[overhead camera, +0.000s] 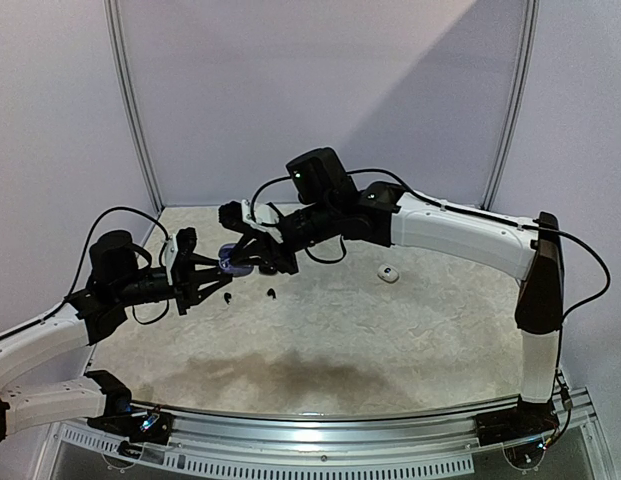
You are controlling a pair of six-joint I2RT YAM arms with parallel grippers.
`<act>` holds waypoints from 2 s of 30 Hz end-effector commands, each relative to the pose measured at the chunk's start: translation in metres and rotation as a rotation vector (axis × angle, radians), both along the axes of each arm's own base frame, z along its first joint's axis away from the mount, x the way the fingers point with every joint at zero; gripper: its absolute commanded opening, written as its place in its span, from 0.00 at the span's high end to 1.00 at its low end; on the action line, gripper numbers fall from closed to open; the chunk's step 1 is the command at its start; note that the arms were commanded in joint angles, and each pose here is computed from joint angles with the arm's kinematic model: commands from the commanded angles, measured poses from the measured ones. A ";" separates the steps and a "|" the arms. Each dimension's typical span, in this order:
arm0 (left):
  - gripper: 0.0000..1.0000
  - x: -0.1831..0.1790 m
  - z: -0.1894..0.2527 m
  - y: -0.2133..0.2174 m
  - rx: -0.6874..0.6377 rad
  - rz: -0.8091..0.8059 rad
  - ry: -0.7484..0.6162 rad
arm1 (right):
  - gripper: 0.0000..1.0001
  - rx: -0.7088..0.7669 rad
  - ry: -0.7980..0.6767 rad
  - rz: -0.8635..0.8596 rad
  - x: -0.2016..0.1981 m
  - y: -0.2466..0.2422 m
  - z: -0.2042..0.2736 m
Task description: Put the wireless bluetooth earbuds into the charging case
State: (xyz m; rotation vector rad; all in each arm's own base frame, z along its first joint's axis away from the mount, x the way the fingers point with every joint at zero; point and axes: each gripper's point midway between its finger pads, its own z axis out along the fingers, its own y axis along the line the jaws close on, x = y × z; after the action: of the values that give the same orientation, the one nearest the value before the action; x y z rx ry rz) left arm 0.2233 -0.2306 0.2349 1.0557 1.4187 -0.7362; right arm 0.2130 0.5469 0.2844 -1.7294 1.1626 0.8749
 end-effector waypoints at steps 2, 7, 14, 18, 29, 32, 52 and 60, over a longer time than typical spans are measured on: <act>1.00 -0.003 0.001 -0.004 0.000 -0.018 -0.024 | 0.90 -0.019 0.000 -0.011 0.004 0.006 -0.008; 1.00 -0.002 0.002 -0.004 0.000 -0.018 -0.028 | 0.91 -0.026 0.001 -0.008 0.004 0.006 -0.011; 1.00 -0.003 -0.017 -0.002 0.080 -0.022 -0.065 | 0.91 0.048 -0.023 -0.007 -0.001 -0.002 0.029; 1.00 -0.003 -0.034 0.004 0.197 -0.027 -0.186 | 0.89 0.162 0.003 -0.010 0.002 -0.007 0.063; 1.00 0.009 -0.026 0.005 0.304 0.013 -0.467 | 0.88 0.044 0.125 -0.336 0.068 0.016 -0.013; 1.00 0.014 -0.025 0.007 0.294 0.048 -0.433 | 0.87 -0.013 0.121 -0.301 0.056 0.012 -0.037; 1.00 -0.011 -0.019 -0.005 0.085 -0.041 -0.106 | 0.07 -0.036 0.076 -0.086 0.025 -0.040 -0.020; 1.00 -0.005 -0.007 -0.007 0.022 -0.018 -0.064 | 0.16 -0.056 0.097 0.004 0.012 -0.023 -0.037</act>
State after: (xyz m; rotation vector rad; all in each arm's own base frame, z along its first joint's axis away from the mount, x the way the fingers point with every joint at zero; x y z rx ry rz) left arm 0.2172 -0.2330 0.2075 1.1550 1.3908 -0.6355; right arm 0.2397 0.5147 0.2638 -1.6746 1.2766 0.8680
